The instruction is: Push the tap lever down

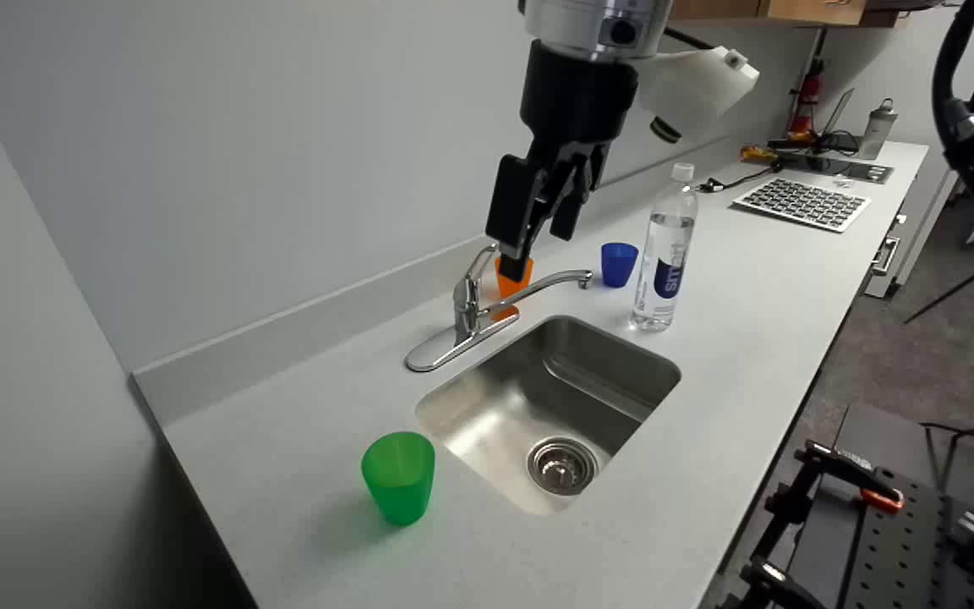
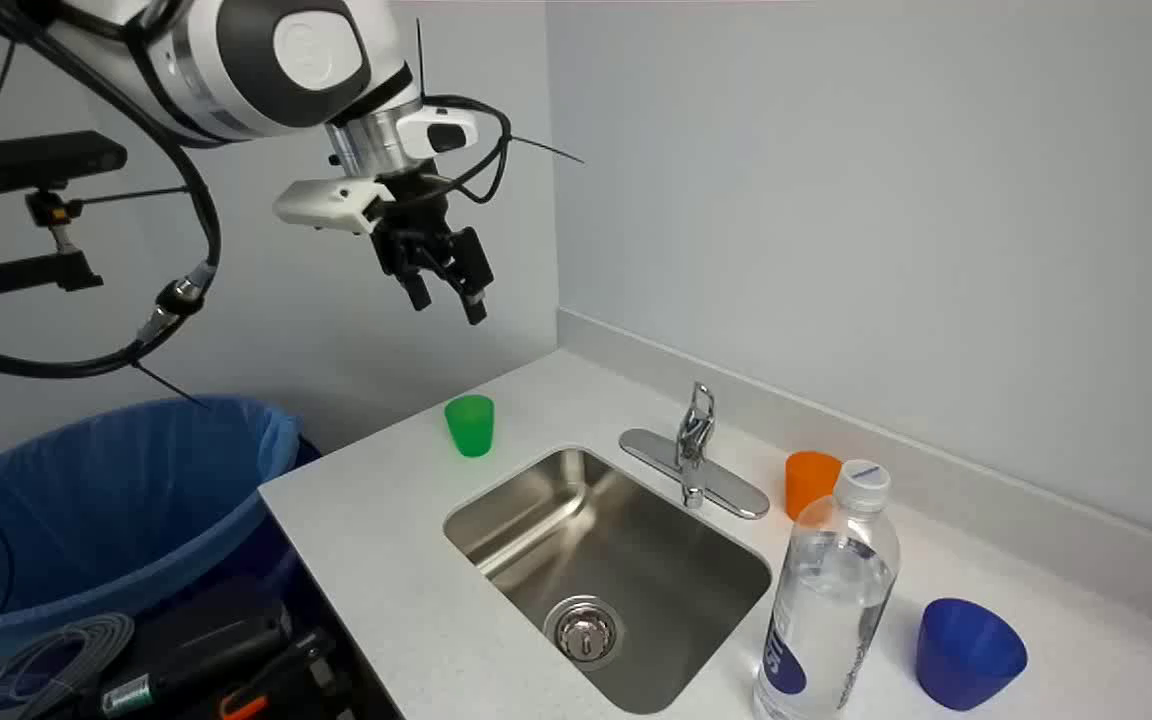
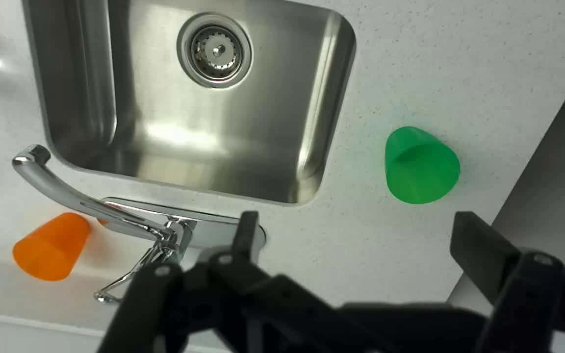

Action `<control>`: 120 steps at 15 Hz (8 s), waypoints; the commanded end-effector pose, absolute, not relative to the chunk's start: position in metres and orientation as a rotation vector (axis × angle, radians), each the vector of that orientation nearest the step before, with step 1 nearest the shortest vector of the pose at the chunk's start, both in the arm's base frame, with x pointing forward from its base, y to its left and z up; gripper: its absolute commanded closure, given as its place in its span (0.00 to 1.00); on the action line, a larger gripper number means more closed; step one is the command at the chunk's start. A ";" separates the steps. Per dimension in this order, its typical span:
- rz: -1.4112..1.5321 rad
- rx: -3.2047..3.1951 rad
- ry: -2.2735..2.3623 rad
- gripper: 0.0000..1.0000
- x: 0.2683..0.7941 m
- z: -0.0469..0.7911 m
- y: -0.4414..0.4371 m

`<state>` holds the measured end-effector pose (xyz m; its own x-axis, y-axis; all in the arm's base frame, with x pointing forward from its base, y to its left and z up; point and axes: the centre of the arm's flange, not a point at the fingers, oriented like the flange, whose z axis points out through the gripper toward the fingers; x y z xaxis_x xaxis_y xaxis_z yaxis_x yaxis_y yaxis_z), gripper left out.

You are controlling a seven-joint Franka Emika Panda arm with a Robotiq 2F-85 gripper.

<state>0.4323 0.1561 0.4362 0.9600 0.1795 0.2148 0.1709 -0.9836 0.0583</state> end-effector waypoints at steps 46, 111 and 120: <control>0.347 3.090 0.223 0.00 0.492 0.441 0.153; 0.230 2.924 -0.564 0.00 0.742 0.334 0.023; 0.220 2.917 -0.554 0.00 0.746 0.330 0.023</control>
<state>0.7436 0.0228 0.3327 0.9175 -0.3566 0.1758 -0.3808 -0.9154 0.1306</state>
